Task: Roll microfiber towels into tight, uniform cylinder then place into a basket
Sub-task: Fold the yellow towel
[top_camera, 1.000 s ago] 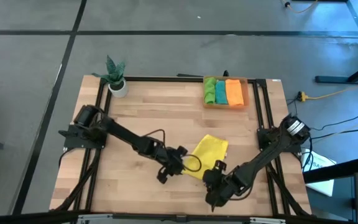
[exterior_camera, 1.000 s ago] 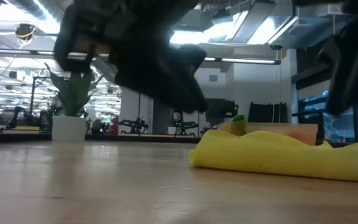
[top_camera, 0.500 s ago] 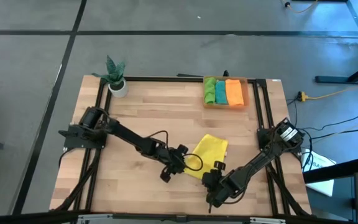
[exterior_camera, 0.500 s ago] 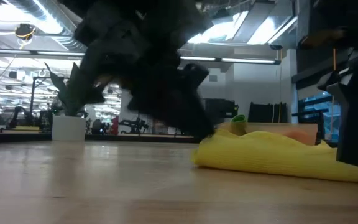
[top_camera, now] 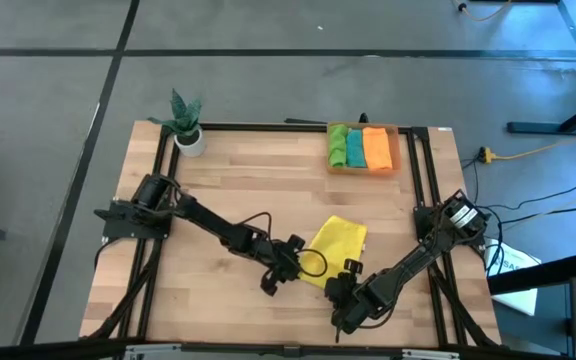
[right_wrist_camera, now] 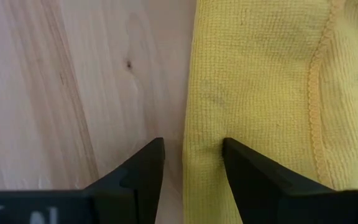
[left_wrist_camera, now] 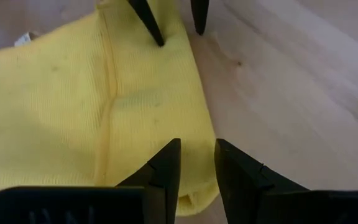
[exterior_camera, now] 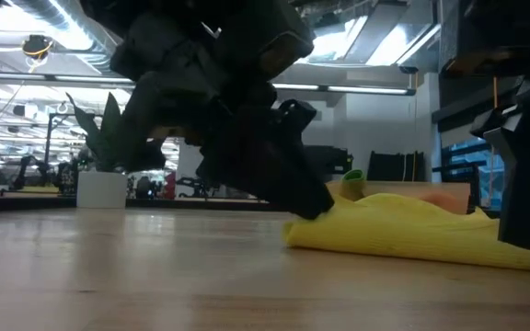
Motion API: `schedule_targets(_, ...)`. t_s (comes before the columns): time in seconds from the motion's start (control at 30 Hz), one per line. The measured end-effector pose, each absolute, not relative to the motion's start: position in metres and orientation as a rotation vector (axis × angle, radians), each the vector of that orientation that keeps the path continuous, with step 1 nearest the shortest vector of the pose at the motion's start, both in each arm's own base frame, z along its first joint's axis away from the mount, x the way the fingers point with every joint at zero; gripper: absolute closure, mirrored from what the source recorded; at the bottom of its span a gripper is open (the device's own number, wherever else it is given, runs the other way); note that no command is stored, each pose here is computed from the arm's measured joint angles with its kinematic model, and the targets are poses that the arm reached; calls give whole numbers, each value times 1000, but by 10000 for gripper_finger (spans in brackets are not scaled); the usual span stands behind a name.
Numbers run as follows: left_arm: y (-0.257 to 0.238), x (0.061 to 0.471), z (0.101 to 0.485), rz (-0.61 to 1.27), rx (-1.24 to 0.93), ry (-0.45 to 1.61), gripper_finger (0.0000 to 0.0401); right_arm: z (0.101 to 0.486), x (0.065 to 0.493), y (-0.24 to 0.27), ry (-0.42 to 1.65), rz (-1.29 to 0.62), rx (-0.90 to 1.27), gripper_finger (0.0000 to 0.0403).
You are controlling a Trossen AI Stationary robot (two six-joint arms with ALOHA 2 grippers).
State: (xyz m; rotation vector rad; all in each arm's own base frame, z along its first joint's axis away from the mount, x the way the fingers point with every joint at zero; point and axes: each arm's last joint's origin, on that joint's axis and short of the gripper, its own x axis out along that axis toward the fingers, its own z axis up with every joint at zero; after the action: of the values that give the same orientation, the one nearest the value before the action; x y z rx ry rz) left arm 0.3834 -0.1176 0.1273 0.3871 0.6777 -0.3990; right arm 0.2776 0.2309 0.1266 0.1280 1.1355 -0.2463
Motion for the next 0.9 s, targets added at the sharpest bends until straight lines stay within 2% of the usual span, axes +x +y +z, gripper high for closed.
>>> schedule_targets(0.5,-124,387,98,-357,371,717,314,126,278,230,1131,-250,129,233)
schedule_targets(0.63,-123,387,98,-339,372,725,331,126,278,230,1131,-254,133,240)
schedule_targets(0.77,-123,386,98,-325,378,730,384,126,278,230,1121,-296,182,281)
schedule_targets(0.9,-121,385,100,-327,377,738,395,126,278,229,1133,-299,198,353)
